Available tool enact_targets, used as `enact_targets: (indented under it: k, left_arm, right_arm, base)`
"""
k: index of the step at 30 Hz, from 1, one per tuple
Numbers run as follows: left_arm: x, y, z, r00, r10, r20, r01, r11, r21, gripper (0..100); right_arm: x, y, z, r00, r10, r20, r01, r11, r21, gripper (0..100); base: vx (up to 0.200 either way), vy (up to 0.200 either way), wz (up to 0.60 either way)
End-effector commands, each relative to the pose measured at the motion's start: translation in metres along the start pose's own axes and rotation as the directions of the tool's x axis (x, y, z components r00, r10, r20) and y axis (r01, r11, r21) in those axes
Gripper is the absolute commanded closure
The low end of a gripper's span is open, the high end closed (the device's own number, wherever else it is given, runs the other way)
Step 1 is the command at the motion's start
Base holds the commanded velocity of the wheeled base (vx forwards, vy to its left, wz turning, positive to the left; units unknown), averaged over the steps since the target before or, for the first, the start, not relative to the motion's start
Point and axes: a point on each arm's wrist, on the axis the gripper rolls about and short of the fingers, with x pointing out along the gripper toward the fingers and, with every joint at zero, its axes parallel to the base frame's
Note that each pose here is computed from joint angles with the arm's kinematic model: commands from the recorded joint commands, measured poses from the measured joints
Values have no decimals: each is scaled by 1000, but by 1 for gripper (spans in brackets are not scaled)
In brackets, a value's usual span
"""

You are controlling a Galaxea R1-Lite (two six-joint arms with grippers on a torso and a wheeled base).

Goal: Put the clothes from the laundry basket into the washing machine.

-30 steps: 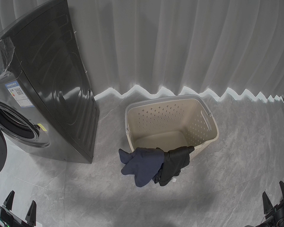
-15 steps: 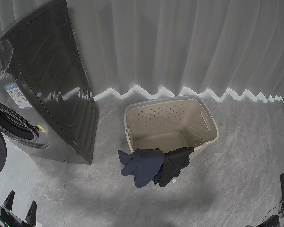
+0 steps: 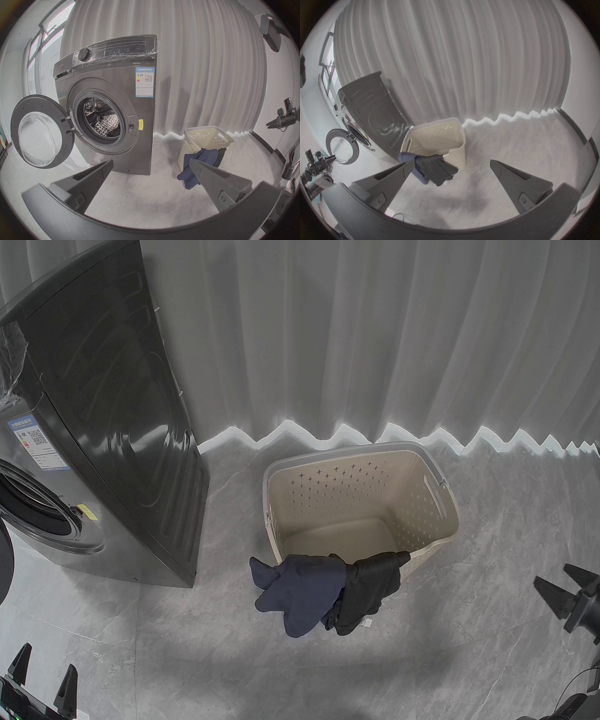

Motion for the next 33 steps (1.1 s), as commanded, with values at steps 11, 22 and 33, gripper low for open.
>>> enact_targets:
  k: [11,22,33]
  left_arm:
    - [1,0,-5,1000,0,-8,0,1000,-4,0]
    - [1,0,-5,1000,0,-8,0,1000,-5,0]
    - [1,0,-5,1000,0,-8,0,1000,-5,0]
  right_arm:
    - [110,37,-45,918,125,-377,-120,992,37,0]
    - [166,71,-72,901,114,-418,-111,993,32,0]
    - [215,85,-97,911,129,-392,-127,991,31,0]
  base:
    - [0,0,0]
    - [0,0,0]
    - [0,0,0]
